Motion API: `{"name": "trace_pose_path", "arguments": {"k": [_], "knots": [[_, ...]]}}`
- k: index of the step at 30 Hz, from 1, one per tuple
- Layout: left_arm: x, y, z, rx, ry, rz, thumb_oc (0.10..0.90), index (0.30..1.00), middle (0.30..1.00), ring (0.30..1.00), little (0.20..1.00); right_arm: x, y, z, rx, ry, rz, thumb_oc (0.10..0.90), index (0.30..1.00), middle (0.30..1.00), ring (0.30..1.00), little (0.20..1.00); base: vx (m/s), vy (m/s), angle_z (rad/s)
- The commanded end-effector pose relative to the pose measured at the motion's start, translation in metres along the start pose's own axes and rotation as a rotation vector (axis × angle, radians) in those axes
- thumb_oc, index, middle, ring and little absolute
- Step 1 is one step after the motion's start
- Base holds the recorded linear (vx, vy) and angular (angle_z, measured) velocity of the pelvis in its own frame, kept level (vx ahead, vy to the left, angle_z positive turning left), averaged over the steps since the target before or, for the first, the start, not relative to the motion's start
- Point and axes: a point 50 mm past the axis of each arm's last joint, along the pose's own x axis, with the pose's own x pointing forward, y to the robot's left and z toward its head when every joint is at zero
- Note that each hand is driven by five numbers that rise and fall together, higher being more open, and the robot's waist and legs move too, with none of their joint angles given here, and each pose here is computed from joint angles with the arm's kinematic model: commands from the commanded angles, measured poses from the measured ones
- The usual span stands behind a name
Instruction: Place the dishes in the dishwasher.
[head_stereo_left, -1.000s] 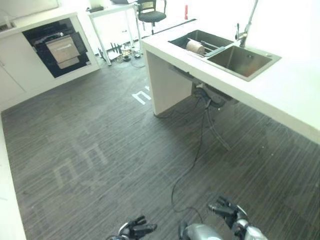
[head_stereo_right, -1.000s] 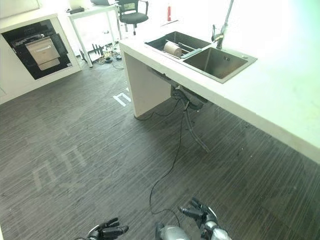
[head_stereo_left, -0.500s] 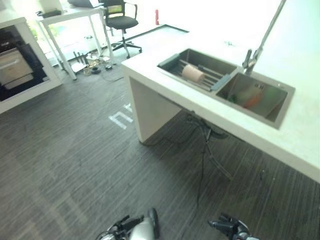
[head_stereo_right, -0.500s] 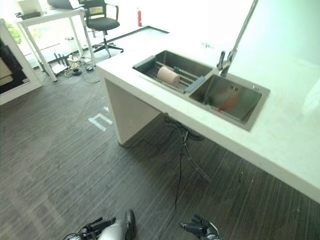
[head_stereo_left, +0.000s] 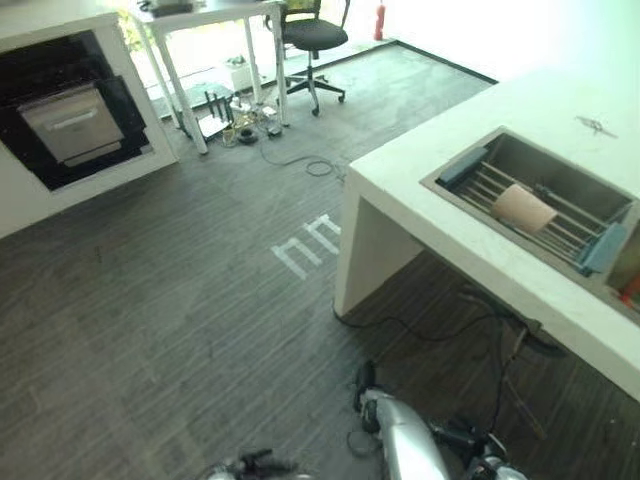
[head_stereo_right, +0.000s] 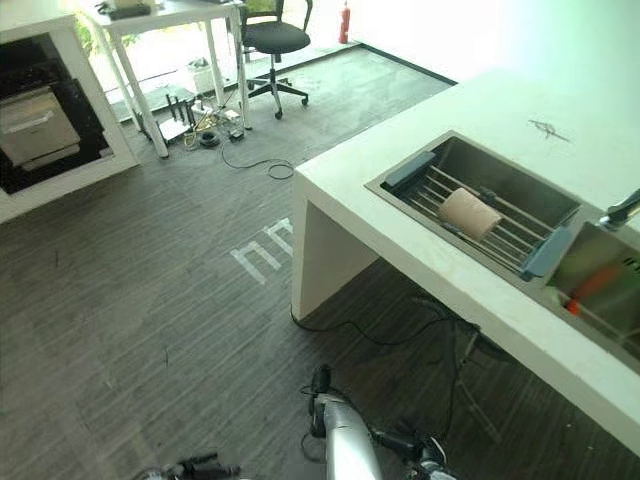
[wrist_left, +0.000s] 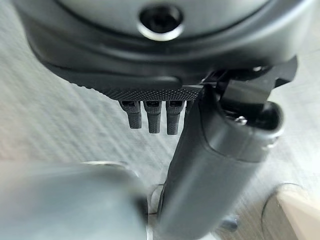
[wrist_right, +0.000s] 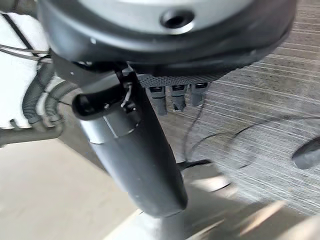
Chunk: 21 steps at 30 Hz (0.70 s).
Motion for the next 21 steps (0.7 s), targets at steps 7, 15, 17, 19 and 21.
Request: {"name": "trace_pose_path", "arguments": {"k": [7,15,17,19,21], "knots": [[-0.001,0.004,-0.014,-0.088,-0.002,0.029,0.8,0.9,0.9,0.9,0.9,0.001,-0.009,0.018,-0.041,-0.047,-0.011,0.8,0.9,0.9,0.9,0.9,0.22,-0.263,-0.6],[-0.001,0.001,-0.022,-0.119,-0.012,0.034,0.8,0.9,0.9,0.9,0.9,0.006,0.0,0.035,-0.08,-0.055,0.02,0.8,0.9,0.9,0.9,0.9,0.06,0.046,-0.77],[-0.001,0.0,-0.023,-0.104,0.001,0.027,0.8,0.9,0.9,0.9,0.9,0.006,0.002,0.034,-0.065,-0.054,0.016,0.8,0.9,0.9,0.9,0.9,0.02,0.134,-0.61],[-0.001,0.0,-0.024,-0.096,0.014,0.032,0.8,0.9,0.9,0.9,0.9,0.006,0.003,0.028,-0.057,-0.043,0.013,0.8,0.9,0.9,0.9,0.9,0.04,0.094,-0.36],[-0.001,0.001,-0.024,-0.082,0.019,0.037,0.8,0.9,0.9,0.9,0.9,0.004,0.002,0.017,-0.05,-0.02,0.005,0.8,0.9,0.9,0.9,0.9,0.07,0.062,-0.21]]}}
